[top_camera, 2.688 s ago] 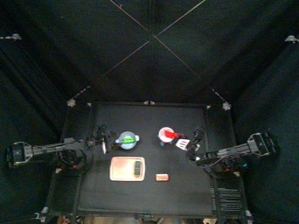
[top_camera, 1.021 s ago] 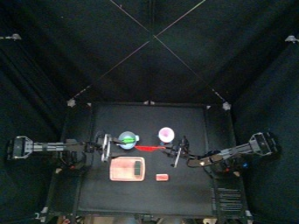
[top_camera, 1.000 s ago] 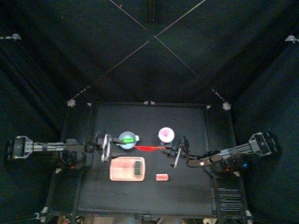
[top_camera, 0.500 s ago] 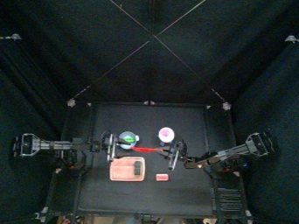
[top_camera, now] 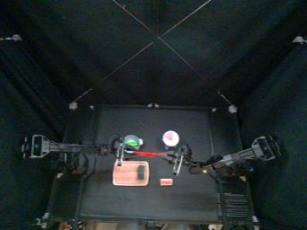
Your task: Grab knife with other hand
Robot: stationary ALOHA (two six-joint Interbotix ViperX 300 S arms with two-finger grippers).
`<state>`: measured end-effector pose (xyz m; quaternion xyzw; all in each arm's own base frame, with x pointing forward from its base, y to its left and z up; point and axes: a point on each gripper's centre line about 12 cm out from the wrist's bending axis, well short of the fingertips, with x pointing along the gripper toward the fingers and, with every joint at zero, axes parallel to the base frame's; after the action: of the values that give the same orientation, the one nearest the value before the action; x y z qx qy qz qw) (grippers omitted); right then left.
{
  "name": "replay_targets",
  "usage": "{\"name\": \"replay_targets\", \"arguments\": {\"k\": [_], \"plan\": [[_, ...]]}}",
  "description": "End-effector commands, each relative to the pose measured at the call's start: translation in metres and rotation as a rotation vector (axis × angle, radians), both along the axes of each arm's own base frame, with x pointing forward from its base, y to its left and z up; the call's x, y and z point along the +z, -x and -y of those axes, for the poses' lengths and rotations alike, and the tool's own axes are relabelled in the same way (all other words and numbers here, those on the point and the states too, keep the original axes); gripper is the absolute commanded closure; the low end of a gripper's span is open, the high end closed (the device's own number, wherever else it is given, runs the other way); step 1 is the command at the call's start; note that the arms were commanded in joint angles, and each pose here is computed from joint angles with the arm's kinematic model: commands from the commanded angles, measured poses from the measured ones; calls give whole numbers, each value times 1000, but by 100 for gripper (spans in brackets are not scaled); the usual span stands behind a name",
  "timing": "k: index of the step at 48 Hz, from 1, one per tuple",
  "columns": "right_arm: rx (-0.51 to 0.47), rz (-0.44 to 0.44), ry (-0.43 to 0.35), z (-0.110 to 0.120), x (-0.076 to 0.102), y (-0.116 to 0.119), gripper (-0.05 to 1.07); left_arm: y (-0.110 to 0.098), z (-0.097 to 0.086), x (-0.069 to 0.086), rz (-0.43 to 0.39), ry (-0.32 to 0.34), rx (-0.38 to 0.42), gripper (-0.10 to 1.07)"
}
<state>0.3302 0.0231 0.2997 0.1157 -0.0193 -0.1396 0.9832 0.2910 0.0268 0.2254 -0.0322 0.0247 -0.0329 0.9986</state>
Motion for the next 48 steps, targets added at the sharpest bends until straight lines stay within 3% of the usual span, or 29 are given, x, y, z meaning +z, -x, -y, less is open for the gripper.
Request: {"name": "replay_targets", "arguments": {"k": [1,21,48], "plan": [[-2,38,-5,-1,13,-1,65,-4,0,11,37,-9,-5,30],[0,-20,-38,0,-2,2,65,10,10,24,112,-11,-38,61],[31,-116,-90,-1,-22,5,63,16,13,23,114,-15,-47,62]]}}
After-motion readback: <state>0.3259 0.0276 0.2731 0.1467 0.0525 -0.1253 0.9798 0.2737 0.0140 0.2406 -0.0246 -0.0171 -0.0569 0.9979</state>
